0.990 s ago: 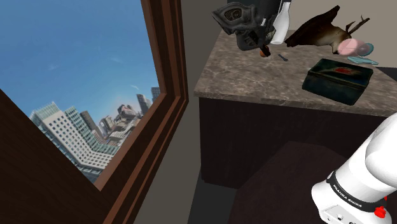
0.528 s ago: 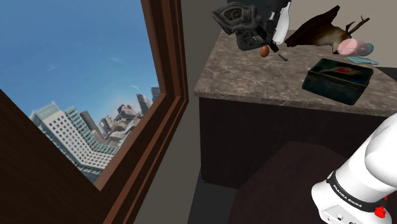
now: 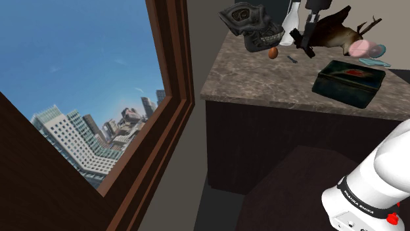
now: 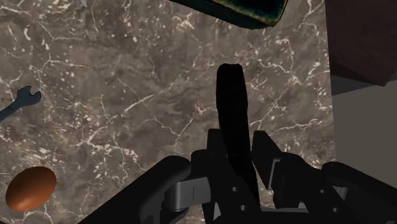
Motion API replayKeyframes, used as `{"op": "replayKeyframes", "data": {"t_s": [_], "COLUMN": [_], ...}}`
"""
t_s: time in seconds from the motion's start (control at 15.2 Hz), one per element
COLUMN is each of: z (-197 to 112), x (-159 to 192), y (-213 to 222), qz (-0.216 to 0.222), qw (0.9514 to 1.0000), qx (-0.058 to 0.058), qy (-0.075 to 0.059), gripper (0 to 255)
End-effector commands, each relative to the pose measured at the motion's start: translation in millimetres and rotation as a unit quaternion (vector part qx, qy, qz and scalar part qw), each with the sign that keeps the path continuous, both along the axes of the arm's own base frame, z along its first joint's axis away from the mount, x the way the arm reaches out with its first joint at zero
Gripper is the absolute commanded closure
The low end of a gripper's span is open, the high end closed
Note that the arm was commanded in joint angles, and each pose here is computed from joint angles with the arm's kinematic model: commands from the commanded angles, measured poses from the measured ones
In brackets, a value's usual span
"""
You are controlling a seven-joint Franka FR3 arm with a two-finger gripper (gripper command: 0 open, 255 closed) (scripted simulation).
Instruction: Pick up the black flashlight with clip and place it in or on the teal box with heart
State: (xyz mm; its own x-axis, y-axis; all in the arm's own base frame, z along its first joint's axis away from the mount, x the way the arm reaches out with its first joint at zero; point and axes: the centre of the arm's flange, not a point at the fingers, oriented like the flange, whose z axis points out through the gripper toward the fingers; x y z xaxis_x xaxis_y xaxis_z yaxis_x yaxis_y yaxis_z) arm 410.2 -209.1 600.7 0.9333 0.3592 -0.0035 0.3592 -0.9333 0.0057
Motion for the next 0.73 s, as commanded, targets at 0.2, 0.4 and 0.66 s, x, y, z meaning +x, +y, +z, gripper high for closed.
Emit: {"op": "replayKeyframes", "data": {"t_s": [0.2,0.4,0.66], "z": [1.9,1.8,1.8], "x": [-61.4,-97.2,-145.1], "y": [-29.3,-46.0,-68.4], "qz": [0.001,0.001,0.001], "qw": [1.0000,1.0000,1.0000], "qx": [0.000,0.000,0.000], "qy": [0.000,0.000,0.000], "gripper": [255,255,255]}}
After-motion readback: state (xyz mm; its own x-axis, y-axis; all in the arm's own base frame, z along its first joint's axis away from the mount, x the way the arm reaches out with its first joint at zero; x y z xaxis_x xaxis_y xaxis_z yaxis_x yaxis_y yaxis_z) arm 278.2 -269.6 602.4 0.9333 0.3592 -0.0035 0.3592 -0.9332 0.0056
